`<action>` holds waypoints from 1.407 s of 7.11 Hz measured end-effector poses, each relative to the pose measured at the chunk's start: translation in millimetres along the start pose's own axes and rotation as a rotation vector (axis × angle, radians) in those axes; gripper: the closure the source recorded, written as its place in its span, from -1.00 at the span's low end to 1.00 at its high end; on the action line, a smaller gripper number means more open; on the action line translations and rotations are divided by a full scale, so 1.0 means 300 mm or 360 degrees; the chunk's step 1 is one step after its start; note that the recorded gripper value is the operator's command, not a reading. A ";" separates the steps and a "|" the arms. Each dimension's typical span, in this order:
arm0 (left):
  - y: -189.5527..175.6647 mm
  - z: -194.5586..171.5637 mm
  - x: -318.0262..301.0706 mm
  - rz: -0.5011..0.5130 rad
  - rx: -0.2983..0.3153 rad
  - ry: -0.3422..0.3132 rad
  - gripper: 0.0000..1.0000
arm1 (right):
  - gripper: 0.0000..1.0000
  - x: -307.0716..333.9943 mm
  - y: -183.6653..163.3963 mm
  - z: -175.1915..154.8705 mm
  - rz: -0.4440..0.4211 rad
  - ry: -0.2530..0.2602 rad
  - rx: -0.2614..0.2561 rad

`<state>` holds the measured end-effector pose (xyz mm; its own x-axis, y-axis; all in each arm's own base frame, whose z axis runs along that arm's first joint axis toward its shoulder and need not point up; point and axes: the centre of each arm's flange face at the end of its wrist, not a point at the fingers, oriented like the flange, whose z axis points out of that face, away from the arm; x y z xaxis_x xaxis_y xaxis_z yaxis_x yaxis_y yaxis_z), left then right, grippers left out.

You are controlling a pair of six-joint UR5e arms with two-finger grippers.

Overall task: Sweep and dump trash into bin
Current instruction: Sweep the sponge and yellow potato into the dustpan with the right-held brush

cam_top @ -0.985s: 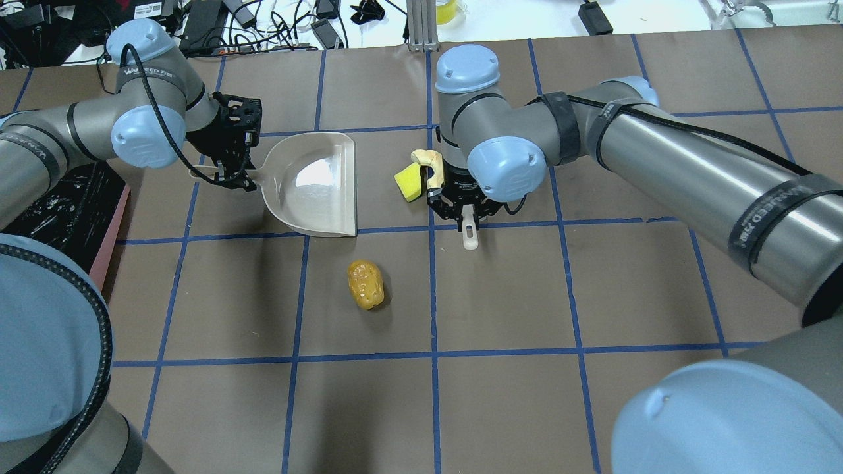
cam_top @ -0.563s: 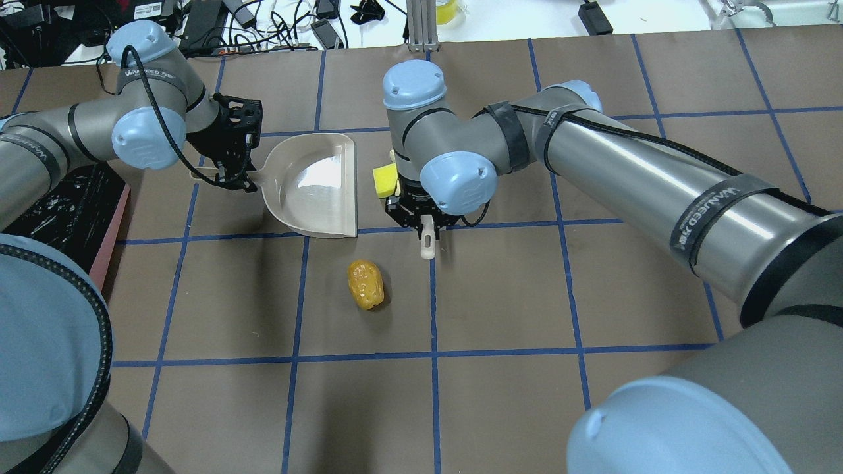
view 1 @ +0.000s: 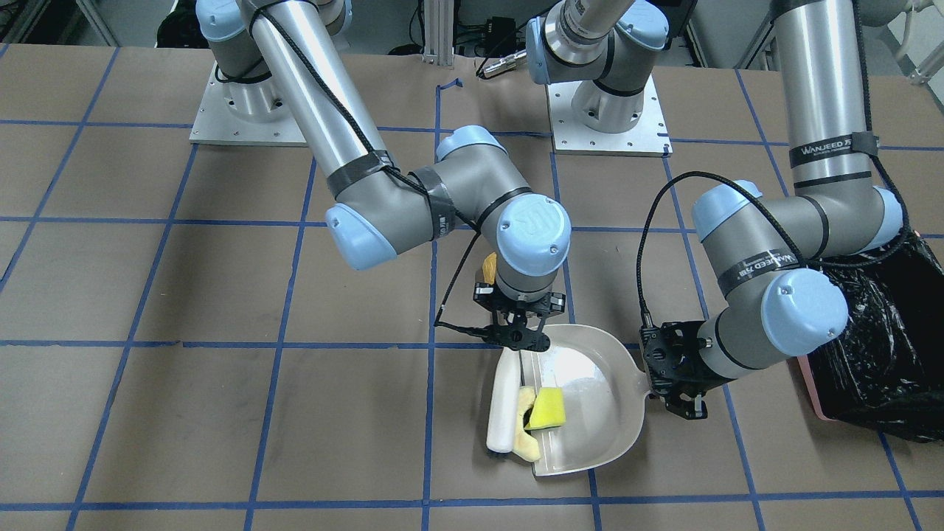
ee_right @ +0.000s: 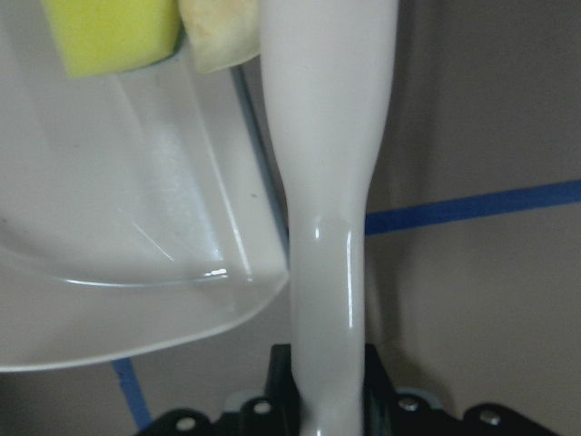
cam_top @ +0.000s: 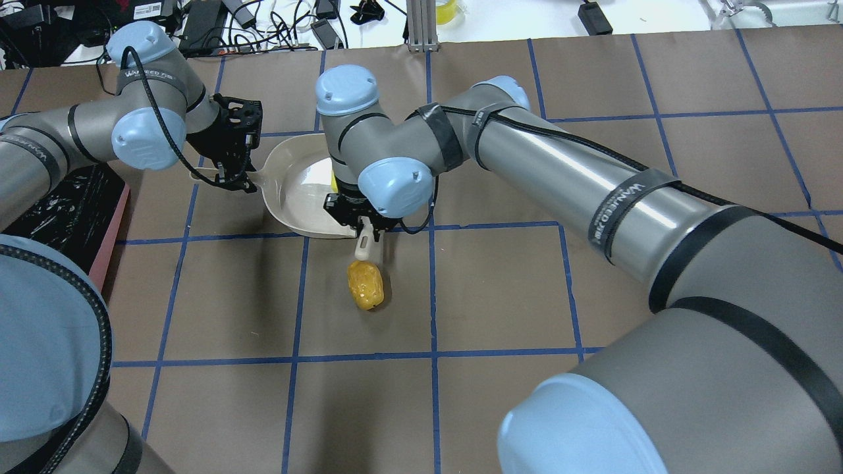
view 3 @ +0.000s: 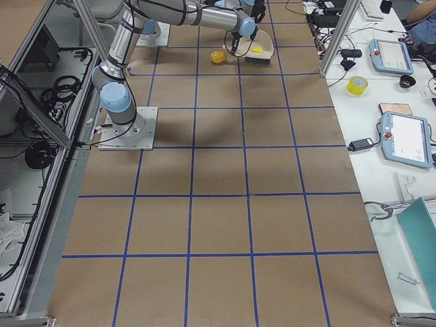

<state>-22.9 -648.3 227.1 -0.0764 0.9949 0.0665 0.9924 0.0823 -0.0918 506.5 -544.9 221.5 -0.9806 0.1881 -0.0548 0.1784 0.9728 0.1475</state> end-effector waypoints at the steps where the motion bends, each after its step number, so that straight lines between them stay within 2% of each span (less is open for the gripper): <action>1: 0.000 -0.001 0.000 0.0000 0.0000 0.0000 1.00 | 1.00 -0.065 0.003 -0.007 0.0030 -0.0039 0.0003; 2: 0.000 -0.001 0.000 0.0000 0.0000 -0.0001 1.00 | 1.00 -0.106 0.008 -0.030 0.0055 -0.0080 -0.0004; 3: 0.000 -0.002 0.000 0.0000 0.0000 -0.0002 1.00 | 1.00 -0.123 0.019 -0.055 0.0063 -0.0087 -0.0020; 4: -0.001 -0.004 0.001 0.0001 0.0000 -0.0003 1.00 | 1.00 -0.109 0.027 -0.084 0.0050 -0.0045 -0.0029; 6: 0.015 -0.017 0.004 0.0014 0.0001 -0.0008 1.00 | 1.00 -0.012 0.020 -0.186 -0.0007 0.0094 -0.0016; 8: 0.048 -0.049 0.056 0.0050 -0.0003 -0.0007 1.00 | 1.00 0.144 -0.011 -0.297 0.0000 0.0136 -0.0019; 10: 0.080 -0.058 0.203 0.0098 -0.0033 0.0027 1.00 | 1.00 0.290 0.067 -0.316 -0.0026 0.0159 -0.0063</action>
<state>-2.0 -586.6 246.1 -0.0134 0.9968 0.0783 0.9969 0.0193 -0.0758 417.0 -521.9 313.2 -0.9870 0.1557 0.0408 0.1606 0.9693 0.1863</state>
